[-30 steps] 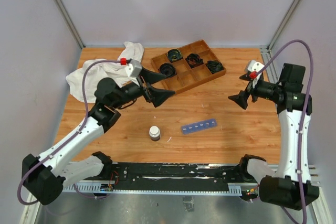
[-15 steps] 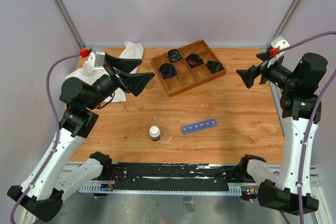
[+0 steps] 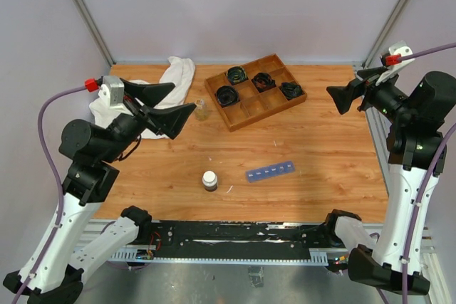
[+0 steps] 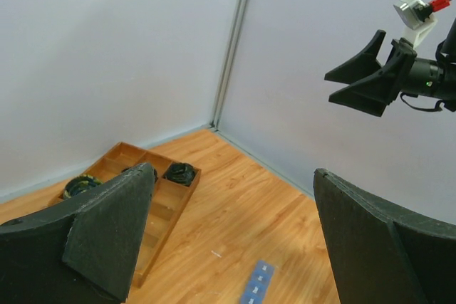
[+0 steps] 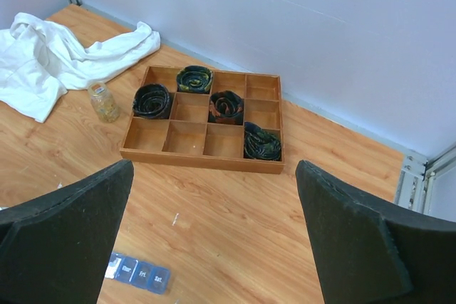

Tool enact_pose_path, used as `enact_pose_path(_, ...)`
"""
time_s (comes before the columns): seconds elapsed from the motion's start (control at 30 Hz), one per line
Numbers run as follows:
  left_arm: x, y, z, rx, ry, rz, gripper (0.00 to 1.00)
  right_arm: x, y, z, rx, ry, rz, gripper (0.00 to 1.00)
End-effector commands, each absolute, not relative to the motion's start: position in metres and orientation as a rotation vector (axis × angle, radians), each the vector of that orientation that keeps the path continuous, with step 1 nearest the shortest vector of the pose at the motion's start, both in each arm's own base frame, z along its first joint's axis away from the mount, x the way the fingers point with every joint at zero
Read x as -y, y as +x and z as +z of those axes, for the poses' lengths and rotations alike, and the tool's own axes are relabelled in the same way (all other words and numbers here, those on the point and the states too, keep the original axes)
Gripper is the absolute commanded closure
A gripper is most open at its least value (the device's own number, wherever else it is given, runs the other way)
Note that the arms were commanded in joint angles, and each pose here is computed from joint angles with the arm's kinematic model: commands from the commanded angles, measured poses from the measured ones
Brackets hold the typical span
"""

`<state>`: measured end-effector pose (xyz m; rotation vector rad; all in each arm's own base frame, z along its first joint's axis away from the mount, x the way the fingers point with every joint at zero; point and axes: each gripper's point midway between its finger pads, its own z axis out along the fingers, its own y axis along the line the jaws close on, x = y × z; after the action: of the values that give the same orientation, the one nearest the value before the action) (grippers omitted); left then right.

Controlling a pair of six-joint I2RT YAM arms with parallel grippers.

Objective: Sort the pills into containers

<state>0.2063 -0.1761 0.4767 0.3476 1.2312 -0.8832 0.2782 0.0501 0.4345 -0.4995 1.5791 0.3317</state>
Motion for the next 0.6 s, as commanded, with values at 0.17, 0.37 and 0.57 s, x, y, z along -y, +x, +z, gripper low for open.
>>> enact_pose_path(0.17, 0.176, 0.208, 0.464, -1.262, 0.362, -0.864, 0.01, -0.052, 0.265, 0.443, -1.571, -0.449, 0.361, 0.02)
enact_pose_path(0.37, 0.177, 0.213, 0.454, -1.284, 0.37, -0.846, 0.01, -0.048, 0.263, 0.44, -1.577, -0.438, 0.319, 0.02)
enact_pose_path(0.57, 0.178, 0.215, 0.45, -1.296, 0.382, -0.843, 0.01, -0.048, 0.261, 0.44, -1.571, -0.454, 0.313, 0.02)
